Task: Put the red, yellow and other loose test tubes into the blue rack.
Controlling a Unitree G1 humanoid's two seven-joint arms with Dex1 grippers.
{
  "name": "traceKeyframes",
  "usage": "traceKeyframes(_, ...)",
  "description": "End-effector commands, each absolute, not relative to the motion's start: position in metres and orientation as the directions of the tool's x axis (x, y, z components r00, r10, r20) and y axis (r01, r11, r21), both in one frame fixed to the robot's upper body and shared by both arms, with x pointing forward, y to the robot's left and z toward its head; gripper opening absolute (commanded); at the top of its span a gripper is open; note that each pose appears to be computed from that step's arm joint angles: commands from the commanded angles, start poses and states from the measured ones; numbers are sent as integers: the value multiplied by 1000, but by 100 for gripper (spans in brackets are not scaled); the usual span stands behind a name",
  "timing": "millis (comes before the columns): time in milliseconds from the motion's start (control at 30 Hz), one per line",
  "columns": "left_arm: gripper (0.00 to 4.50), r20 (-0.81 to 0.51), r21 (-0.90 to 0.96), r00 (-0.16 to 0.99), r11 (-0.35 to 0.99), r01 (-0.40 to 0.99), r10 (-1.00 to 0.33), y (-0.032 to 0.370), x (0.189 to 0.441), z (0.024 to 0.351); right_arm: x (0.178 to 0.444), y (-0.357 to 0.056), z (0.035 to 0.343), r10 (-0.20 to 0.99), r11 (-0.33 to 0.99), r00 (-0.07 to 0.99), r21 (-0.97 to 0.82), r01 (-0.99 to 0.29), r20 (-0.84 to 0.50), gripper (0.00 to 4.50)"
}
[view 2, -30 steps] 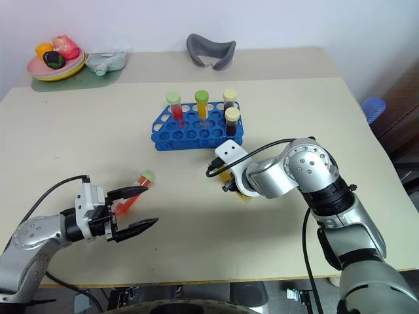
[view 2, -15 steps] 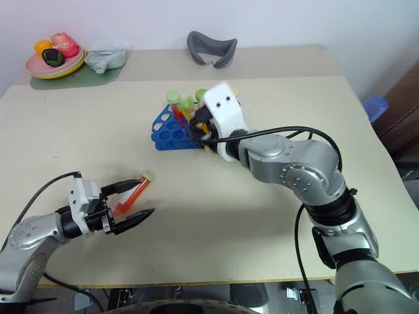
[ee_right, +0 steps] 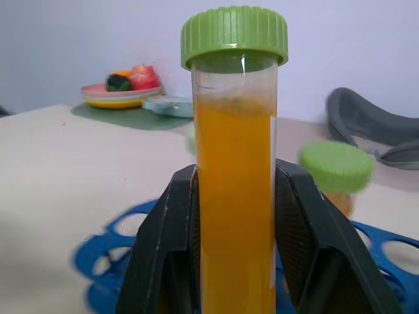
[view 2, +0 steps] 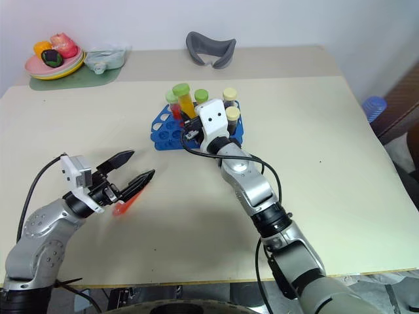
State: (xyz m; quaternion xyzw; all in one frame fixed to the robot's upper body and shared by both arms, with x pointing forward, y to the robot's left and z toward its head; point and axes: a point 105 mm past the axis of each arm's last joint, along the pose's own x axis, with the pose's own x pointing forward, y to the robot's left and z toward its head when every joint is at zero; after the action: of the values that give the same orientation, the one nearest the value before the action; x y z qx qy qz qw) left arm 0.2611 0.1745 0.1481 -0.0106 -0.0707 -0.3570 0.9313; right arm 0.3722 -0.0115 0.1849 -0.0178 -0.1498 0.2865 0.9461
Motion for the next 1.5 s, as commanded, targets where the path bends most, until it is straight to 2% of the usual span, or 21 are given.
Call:
traceKeyframes(33,450,167,54,725,740,671,-669,172,259,157,372,-16,198,518,849,773,-115,-515,365,122)
traceKeyframes(233,450,167,51,720,735,676,-674,171,257,159,382,-22,186,473,875,803,-88,-476,363,122)
traceKeyframes(833,450,169,51,703,718,694,-691,165,258,165,390,-23,166,411,900,830,-20,-436,378,122)
traceKeyframes(1033,450,174,47,702,718,695,-691,164,258,166,384,-22,165,438,881,807,-11,-473,396,122)
traceKeyframes(1067,450,174,46,701,717,695,-691,163,258,166,383,-22,165,442,878,803,-11,-478,399,199)
traceKeyframes(1167,450,175,44,700,716,697,-692,163,258,166,381,-22,167,450,873,794,-15,-487,409,328)
traceKeyframes(1233,450,173,43,700,715,698,-693,162,258,166,379,-21,170,454,871,786,-20,-491,419,436)
traceKeyframes(1500,450,171,38,695,710,703,-698,160,257,165,377,-24,180,444,875,778,-26,-484,445,444)
